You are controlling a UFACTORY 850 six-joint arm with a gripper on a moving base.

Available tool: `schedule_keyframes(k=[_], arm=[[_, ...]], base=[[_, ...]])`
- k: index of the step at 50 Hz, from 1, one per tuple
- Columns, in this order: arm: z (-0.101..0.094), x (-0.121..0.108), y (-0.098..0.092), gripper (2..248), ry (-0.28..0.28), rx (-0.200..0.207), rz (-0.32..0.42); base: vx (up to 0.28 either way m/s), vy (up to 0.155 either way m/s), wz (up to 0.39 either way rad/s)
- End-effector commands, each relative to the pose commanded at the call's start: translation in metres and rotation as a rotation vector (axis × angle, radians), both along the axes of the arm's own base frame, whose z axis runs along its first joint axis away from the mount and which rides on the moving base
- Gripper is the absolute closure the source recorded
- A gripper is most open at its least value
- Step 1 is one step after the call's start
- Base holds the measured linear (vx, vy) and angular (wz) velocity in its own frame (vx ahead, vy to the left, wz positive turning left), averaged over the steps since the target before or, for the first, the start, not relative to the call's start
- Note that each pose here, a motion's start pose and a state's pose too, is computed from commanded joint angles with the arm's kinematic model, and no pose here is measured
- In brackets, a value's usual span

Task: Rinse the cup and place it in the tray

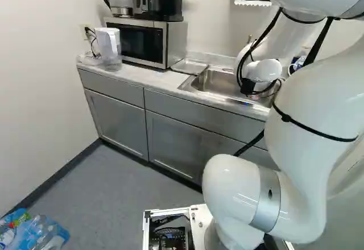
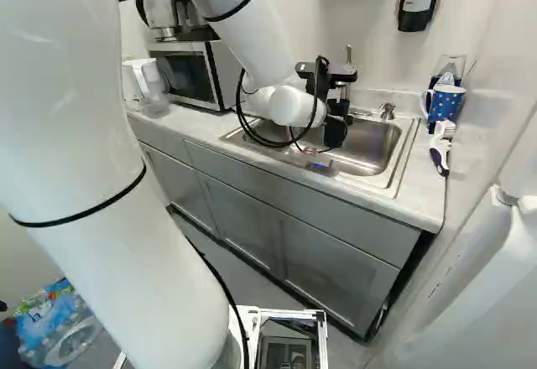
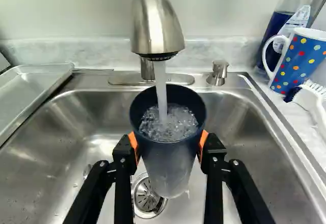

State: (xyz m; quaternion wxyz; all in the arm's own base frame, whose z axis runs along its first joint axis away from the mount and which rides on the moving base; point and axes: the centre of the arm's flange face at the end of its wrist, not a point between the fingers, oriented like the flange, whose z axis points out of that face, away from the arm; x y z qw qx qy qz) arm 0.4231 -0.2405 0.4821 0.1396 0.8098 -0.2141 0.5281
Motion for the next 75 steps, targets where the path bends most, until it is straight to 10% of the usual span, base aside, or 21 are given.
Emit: schedule_keyframes(k=[27,75], arm=[[0.000,0.000,0.003,124,0.000,0.000,0.006],[0.006,0.038,0.070,124,-0.012,-0.006,0.162]], base=[[0.000,0.000,0.000],[0.000,0.000,0.000]])
